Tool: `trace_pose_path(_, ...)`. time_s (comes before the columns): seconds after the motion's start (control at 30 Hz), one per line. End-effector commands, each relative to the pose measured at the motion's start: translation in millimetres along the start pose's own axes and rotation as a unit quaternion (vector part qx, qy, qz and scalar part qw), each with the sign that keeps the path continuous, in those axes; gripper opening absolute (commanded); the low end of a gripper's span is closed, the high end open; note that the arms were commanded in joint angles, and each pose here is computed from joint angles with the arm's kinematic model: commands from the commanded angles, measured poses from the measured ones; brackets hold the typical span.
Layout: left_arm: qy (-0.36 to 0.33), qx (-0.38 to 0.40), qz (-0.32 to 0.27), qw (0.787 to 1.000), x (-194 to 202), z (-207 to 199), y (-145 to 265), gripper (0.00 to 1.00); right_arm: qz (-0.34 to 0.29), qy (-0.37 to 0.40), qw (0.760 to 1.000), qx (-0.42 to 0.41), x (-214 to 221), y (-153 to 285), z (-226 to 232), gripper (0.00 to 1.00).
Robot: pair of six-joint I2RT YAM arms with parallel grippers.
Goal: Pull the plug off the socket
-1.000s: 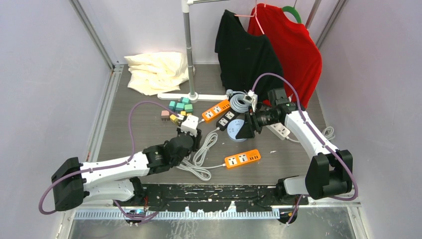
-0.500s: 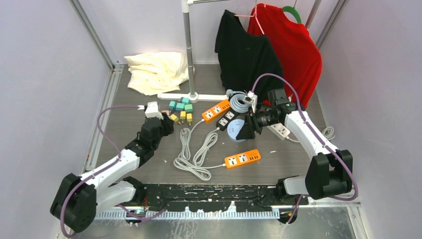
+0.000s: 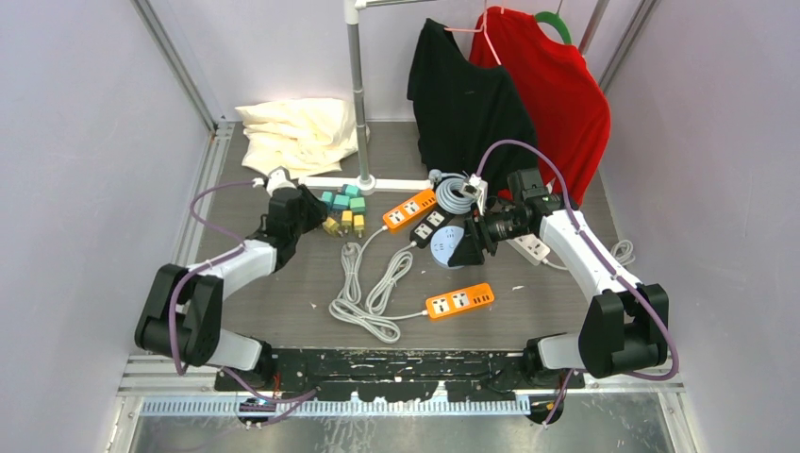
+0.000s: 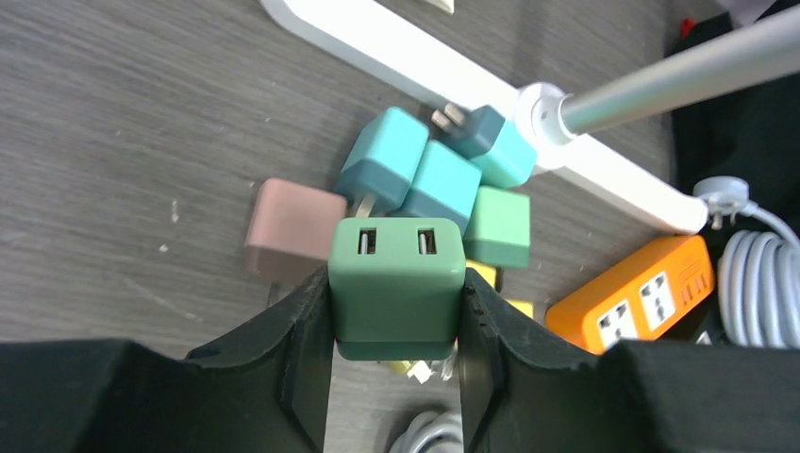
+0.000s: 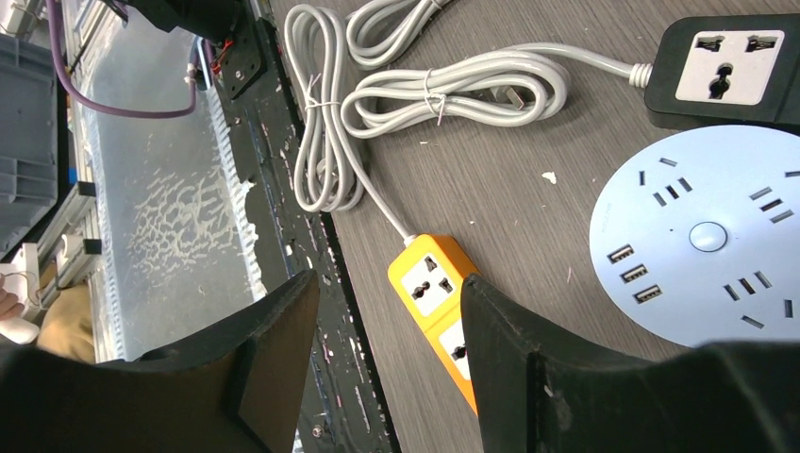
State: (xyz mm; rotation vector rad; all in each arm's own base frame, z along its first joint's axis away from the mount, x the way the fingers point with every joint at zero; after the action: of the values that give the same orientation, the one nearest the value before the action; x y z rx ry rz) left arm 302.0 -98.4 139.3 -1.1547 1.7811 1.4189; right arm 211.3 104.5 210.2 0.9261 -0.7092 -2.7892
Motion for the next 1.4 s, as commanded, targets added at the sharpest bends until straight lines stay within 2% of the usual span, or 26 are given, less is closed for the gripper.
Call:
trace_pose_path(0.0,0.043,0.006,-0.013,0.999,-27,-14,-14,0.02,-0.003,0.017,1.0,-0.007,-2,0,2,0.62)
trace_pose_path(0.17,0.042,-0.038,0.057,0.997,-23,-15,-27,0.08,-0.001,0.017,1.0,-0.006,-2,1,2,0.62)
trace_pose_path(0.23,0.041,-0.045,0.073,0.995,-24,-16,-31,0.1,-0.002,0.018,1.0,-0.007,-2,1,2,0.62)
trace_pose_path(0.3,0.042,-0.042,0.079,0.995,-25,-18,-34,0.15,-0.003,0.02,1.0,-0.007,-2,1,3,0.62)
trace_pose_path(0.43,0.046,-0.038,0.085,0.995,-29,-21,-35,0.28,-0.002,0.02,1.0,-0.007,-2,1,3,0.62)
trace_pose_path(0.7,0.05,-0.046,0.092,0.993,-29,-21,-33,0.4,-0.003,0.022,1.0,-0.007,-2,2,4,0.62)
trace_pose_path(1.1,0.053,-0.044,0.09,0.994,-33,-22,-29,0.44,-0.003,0.023,1.0,-0.007,-2,3,5,0.62)
trace_pose_path(1.37,0.056,-0.047,0.09,0.993,-34,-21,-24,0.59,-0.004,0.027,1.0,-0.005,-3,3,5,0.62)
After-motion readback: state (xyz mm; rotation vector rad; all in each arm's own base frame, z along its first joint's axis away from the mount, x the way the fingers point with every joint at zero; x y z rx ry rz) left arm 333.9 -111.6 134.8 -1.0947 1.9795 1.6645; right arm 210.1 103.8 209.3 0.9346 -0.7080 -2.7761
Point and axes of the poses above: each gripper's point midway between its finger pads, its own y axis back along the fingers, its own z axis along the line the jaws close on, x = y × z, the point moved 9 cm from there along y, back along the fingers, and after that the axes turned 14 degrees about -y, right-handed, at the moved point
